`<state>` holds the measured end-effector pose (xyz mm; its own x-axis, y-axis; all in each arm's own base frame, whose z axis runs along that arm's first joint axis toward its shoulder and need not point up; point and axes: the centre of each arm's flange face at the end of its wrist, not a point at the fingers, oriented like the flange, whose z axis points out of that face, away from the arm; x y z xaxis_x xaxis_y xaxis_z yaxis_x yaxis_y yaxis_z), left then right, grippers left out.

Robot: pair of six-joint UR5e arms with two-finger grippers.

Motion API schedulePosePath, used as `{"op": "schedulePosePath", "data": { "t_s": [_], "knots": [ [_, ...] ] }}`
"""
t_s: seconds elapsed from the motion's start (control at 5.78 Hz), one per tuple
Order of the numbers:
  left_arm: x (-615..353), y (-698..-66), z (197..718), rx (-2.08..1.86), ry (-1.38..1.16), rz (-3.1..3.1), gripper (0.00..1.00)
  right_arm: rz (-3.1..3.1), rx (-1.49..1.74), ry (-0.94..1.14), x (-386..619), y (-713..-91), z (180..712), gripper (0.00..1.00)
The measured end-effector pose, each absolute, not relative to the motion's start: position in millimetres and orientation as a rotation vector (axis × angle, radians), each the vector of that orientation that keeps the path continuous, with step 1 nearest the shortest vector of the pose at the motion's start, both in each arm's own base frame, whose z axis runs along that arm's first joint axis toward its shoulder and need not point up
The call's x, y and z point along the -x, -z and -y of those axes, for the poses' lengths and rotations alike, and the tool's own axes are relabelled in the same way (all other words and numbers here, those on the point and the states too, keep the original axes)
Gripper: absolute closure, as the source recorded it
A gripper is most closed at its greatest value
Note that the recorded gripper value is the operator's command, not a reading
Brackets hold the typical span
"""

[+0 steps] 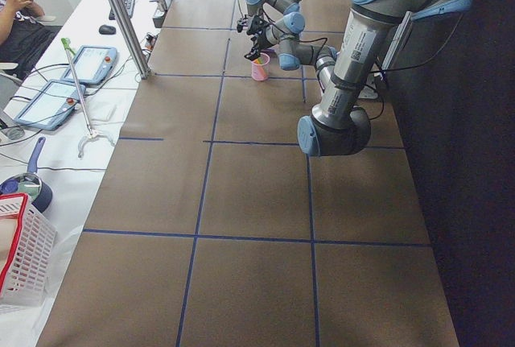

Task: Collect pens into pen holder
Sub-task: 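Open the left gripper and withdraw it away from the cup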

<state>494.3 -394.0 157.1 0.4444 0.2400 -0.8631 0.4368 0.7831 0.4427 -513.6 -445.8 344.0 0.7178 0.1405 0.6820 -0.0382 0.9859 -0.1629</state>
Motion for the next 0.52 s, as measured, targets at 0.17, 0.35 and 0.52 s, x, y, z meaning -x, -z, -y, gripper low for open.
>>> {"op": "schedulePosePath", "data": {
  "t_s": [0.17, 0.35, 0.52],
  "knots": [
    [-465.6, -160.1, 415.1, -0.604, 0.105, -1.077, 0.00, 0.767, 0.138, -0.101, 512.5, -342.8, 446.4, 0.00],
    [-441.7, -171.9, 436.6, -0.517, 0.055, -1.016, 0.00, 0.768, 0.134, -0.103, 511.0, -342.0, 446.9, 0.01],
    [-416.7, -189.4, 457.0, -0.450, -0.009, -0.966, 0.00, 0.767, 0.131, -0.105, 509.7, -342.3, 447.7, 0.15]
  ]
}}
